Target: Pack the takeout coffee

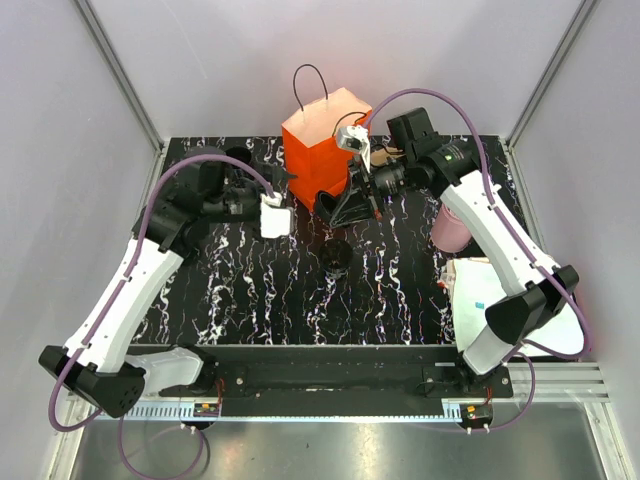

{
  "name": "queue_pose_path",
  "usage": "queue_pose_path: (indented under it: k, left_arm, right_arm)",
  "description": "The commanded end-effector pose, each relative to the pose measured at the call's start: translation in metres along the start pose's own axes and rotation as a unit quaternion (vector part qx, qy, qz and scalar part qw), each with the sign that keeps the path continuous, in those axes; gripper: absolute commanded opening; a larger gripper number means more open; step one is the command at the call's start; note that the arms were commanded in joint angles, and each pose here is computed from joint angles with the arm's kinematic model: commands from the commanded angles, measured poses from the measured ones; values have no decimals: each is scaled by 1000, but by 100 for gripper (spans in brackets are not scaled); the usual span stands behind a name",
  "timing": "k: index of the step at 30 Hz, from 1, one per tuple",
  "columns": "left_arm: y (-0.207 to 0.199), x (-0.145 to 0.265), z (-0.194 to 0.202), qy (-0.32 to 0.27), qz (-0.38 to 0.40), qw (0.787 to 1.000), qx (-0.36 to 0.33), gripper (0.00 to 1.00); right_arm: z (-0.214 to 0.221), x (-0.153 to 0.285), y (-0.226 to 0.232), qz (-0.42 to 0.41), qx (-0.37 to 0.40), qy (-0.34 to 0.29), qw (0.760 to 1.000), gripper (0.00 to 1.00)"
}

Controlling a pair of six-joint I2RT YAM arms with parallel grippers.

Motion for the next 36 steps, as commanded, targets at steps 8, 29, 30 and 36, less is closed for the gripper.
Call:
queue_pose_path:
  k: [8,29,30,36]
  left_arm:
    - [-24,-22,-41,-159,75,983,58,99]
    - [-30,-17,-94,-375,194,889,179,99]
    - [-31,-17,-95,-379,197,886,182,99]
    - [-32,-9,-105,-417,199,869,176,97]
  right_arm:
    - [-12,11,49,-102,-1,-20,995,4]
    - [-9,23,93,-179,30,-50,982,3]
    - [-8,23,92,-180,30,-51,982,3]
    - [-10,22,89,-188,28,-55,980,3]
Point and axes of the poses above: each gripper's point midway between its finger pads, its own x axis back along the fingers, its own y axis along the line the jaws close on, z = x × y, the point moved 2 cm from there along x, back along the fingers, and after that the axes turned 7 degrees about -x, right-handed, at the moved point
